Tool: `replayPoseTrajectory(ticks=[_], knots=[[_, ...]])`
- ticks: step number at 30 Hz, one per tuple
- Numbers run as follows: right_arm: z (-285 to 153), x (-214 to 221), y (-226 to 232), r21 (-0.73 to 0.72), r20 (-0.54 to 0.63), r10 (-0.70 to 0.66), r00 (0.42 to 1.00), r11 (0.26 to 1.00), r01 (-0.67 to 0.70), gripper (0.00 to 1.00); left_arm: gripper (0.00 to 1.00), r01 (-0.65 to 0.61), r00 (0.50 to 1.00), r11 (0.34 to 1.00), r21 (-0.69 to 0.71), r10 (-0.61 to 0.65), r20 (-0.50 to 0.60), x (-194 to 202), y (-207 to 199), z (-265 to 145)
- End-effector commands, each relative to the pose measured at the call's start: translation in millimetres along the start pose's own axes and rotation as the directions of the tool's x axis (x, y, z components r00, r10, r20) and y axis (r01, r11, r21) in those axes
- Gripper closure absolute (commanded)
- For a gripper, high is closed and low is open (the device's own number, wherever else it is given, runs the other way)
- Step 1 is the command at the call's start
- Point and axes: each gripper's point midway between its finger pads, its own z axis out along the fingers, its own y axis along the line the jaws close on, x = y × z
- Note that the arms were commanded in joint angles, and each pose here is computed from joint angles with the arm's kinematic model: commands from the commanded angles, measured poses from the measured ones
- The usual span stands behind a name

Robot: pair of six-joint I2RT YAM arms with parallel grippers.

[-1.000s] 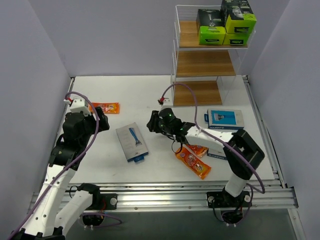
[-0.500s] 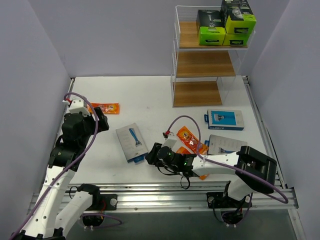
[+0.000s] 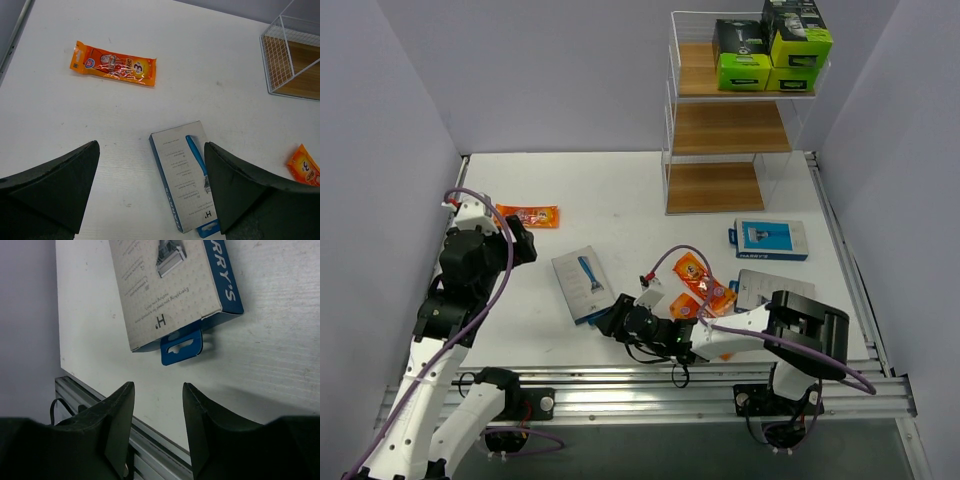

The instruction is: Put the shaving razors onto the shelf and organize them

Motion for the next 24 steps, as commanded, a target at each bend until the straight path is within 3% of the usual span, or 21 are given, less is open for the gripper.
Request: replayPoseTrajectory(ticks=[1, 7, 10, 11, 24], knots=[[9.2, -0.2, 19.5, -0.047, 0.014, 0.063, 0.998, 0.997, -0.062, 0.6, 0.06, 0.008, 0.999, 0.999, 0.033, -0.01, 0.046, -13.2, -7.1, -5.3], [19.7, 11.9, 12.9, -0.048, -0.013, 0.079, 0.997, 0.996, -0.08, 0.61, 0.06, -0.002, 0.999, 1.0, 0.014, 0.001, 0.049, -13.3, -5.0, -8.1], [24.4, 14.1, 8.7, -0.041, -0.014, 0.086, 0.996, 0.995, -0.086, 0.61, 0.0, -0.018, 0.998, 0.999, 0.038, 0.016, 0.054, -14.9, -9.4, -11.2], [26.1, 14.9, 7.4, -0.038, -0.013, 0.091, 0.996, 0.995, -0.091, 0.61, 0.07, -0.019, 0.998, 0.999, 0.041, 0.017, 0.053, -14.7, -10.0, -11.3], [41.9, 8.4, -6.0, 0.004, 0.022, 0.104, 0.994, 0.995, -0.104, 0.62, 0.06, -0.028, 0.999, 0.998, 0.062, 0.025, 0.046, -11.5, -17.6, -13.8]])
